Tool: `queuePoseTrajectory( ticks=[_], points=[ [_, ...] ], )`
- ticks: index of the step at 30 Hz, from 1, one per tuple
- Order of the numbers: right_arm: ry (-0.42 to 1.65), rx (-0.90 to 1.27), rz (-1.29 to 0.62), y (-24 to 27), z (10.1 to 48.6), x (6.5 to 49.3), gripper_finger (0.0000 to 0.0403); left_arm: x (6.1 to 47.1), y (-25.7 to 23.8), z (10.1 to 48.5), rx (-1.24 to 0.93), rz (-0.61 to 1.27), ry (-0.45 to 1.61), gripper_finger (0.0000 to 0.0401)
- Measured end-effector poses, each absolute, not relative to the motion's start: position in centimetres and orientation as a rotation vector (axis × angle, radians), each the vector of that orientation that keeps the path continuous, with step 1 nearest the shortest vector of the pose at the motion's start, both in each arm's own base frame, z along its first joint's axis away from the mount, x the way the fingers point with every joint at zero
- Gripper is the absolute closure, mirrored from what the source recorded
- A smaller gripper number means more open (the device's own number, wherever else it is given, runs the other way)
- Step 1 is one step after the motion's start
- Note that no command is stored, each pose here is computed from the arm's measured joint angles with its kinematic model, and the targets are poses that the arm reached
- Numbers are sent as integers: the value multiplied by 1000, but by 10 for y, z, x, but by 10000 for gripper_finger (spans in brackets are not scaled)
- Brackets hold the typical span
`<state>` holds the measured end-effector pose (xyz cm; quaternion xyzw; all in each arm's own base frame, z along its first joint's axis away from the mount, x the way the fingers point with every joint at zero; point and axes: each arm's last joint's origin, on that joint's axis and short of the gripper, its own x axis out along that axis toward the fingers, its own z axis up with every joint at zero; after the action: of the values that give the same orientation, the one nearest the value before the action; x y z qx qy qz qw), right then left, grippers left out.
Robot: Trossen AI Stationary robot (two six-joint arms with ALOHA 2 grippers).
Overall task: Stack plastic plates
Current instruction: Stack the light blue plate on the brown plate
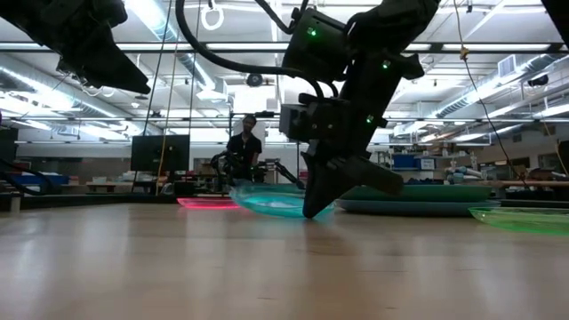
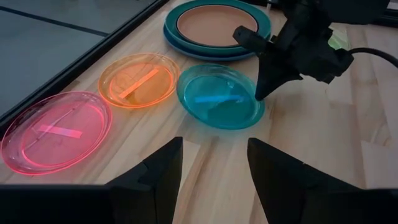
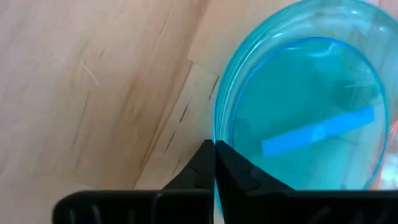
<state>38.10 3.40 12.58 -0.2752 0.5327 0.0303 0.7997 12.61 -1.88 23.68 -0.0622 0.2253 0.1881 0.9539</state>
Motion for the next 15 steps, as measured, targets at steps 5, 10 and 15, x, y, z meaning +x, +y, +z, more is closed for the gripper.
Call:
queuePoseTrajectory(
  ticks=[5,10,15],
  points=[
    [1143,-635,80,43,133,378,395,126,-19,237,-126,382,459,213],
    [1102,-663,77,55,154,381,394,126,-19,237,-126,382,459,213],
    [1057,-730,36,64,176,383,394,126,-19,237,-126,383,460,213]
  ],
)
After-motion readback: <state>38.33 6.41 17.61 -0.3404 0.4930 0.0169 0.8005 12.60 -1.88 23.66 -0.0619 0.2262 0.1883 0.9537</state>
